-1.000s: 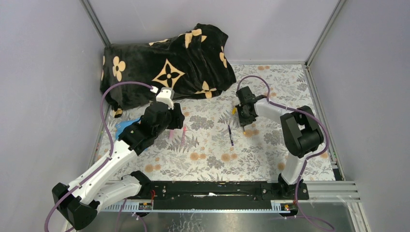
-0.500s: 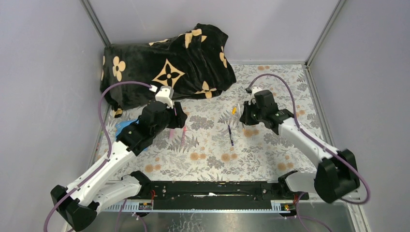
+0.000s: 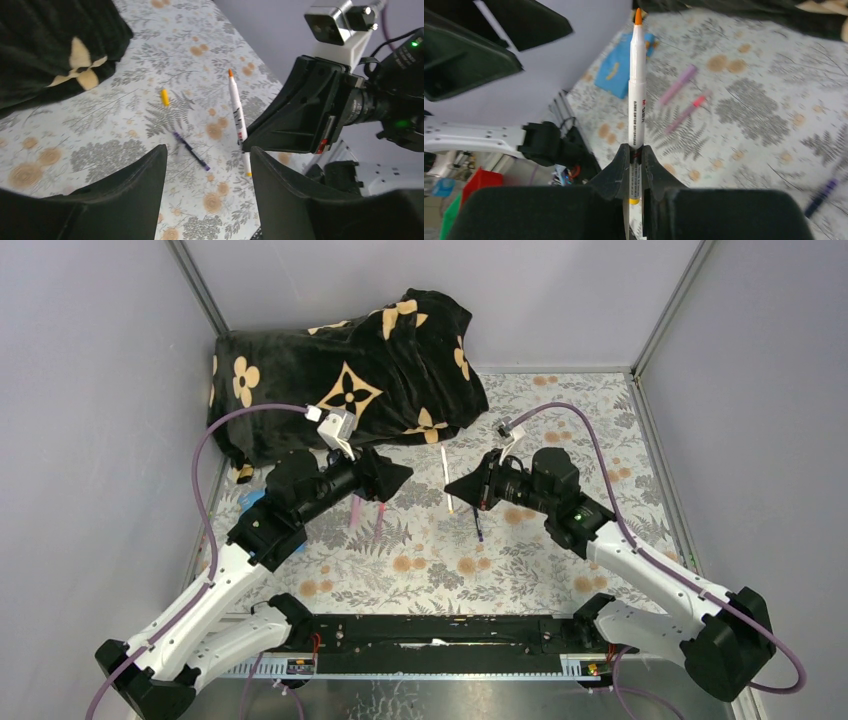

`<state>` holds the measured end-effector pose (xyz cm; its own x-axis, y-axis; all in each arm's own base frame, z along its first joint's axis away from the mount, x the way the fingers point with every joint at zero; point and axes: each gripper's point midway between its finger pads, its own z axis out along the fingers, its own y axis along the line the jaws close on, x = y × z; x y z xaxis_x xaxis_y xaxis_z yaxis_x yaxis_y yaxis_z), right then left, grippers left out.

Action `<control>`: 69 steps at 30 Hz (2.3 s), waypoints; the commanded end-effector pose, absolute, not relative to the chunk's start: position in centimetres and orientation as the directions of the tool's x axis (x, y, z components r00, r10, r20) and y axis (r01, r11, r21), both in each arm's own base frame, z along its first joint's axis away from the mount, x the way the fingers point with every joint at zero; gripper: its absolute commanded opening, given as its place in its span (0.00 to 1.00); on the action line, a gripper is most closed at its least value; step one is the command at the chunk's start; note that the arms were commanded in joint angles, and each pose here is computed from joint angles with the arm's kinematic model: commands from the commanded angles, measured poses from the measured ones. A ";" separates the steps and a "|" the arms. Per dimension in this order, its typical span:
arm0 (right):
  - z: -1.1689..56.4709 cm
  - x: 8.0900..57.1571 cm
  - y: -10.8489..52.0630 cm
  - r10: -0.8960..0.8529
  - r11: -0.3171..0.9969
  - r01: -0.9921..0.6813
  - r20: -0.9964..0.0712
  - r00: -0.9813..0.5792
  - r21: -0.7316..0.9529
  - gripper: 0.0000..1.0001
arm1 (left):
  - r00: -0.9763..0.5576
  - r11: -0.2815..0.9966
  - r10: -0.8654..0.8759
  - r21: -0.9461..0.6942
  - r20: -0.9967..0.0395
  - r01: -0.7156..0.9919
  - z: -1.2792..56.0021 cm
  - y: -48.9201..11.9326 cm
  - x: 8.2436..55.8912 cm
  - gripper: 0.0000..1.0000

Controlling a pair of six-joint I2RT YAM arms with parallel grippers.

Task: Insert the pens into the pen caps

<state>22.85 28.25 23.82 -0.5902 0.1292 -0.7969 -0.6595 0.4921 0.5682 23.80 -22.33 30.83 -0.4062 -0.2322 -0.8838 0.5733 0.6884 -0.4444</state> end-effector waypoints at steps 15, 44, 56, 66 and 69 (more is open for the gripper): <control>34.1 19.5 33.9 0.293 0.182 -0.793 -0.802 -0.520 0.581 0.00 | -0.437 0.495 -0.313 -0.538 -0.843 0.682 33.4 -25.7 22.8 0.74; 34.9 19.8 35.5 0.277 0.161 -0.821 -0.824 -0.495 0.547 0.36 | -0.464 0.489 -0.368 -0.592 -0.806 0.641 33.3 -25.8 23.3 0.02; 32.5 18.8 36.7 0.200 0.128 -0.801 -0.806 -0.557 0.585 0.39 | -0.442 0.499 -0.400 -0.595 -0.803 0.630 34.2 -25.3 23.5 0.01; 33.2 18.5 36.7 0.208 0.117 -0.812 -0.813 -0.544 0.572 0.06 | -0.443 0.509 -0.402 -0.598 -0.801 0.619 33.7 -25.2 23.6 0.14; 34.0 18.7 36.7 0.222 0.116 -0.820 -0.819 -0.529 0.561 0.02 | -0.448 0.510 -0.391 -0.594 -0.804 0.622 33.3 -25.3 23.6 0.25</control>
